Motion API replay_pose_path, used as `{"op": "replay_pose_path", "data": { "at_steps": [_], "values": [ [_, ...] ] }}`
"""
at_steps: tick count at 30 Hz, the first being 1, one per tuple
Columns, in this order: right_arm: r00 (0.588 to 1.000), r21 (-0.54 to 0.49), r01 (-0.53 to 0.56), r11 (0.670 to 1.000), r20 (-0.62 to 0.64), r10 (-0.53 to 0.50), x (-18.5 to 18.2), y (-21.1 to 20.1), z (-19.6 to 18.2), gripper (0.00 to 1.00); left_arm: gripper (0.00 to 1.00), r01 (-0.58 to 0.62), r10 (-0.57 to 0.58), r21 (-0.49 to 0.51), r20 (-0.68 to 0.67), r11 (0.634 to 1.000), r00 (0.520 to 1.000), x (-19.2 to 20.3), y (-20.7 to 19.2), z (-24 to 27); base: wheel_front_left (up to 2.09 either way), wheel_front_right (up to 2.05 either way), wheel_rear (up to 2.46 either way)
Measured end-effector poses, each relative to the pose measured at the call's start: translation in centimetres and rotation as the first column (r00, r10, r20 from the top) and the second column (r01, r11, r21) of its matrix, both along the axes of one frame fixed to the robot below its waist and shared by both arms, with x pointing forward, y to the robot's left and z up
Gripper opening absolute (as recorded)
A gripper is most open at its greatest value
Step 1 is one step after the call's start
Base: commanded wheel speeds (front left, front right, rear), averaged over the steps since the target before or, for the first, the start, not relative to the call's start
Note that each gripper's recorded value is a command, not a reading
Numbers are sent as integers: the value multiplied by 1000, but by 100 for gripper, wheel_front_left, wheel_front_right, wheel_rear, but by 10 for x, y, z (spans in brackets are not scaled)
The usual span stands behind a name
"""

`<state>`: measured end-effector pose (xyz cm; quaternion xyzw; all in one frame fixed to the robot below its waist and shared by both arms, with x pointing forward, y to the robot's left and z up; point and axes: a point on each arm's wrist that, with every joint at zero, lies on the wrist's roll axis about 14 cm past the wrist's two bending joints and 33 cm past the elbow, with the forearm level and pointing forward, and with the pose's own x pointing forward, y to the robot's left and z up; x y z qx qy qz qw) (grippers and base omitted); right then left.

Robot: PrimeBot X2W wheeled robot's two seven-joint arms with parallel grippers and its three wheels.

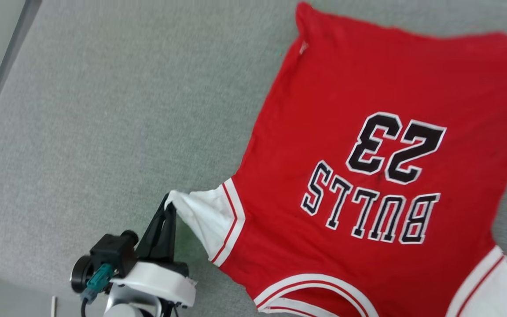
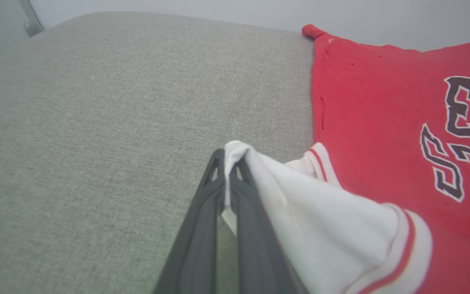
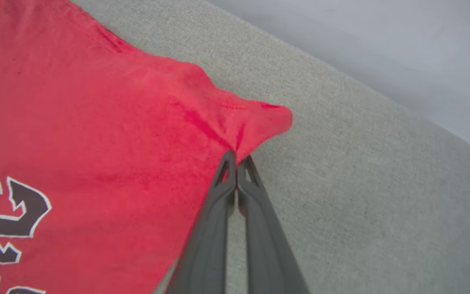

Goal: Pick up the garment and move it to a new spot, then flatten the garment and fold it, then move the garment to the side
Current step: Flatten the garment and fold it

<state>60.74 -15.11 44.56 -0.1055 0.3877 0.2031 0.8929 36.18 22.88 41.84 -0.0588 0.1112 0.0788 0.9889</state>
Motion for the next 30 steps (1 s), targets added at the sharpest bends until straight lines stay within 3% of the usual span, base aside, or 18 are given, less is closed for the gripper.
{"op": "replay_pose_path", "data": {
  "at_steps": [8, 15, 21, 30],
  "values": [
    [998, 40, -10, 999, 56, 8, -70, -32, 26, 0, 0, 1, -1, -8, 27, 1000, 1000, -19, 1, 13, 0, 0, 0],
    [996, 51, 81, 995, 26, -82, -147, -82, 21, 0, 0, 27, -26, -15, 46, 1000, 999, -30, -4, 21, 0, 0, 0],
    [982, 79, 182, 980, -65, -177, -220, -107, -3, 0, 0, 50, -48, -17, 63, 999, 997, -35, -8, 28, 0, 0, 0],
    [920, 73, 307, 949, -279, -276, -320, -115, -55, 0, 0, 72, -70, -20, 82, 997, 994, -36, -13, 36, 0, 0, 0]
  ]
}}
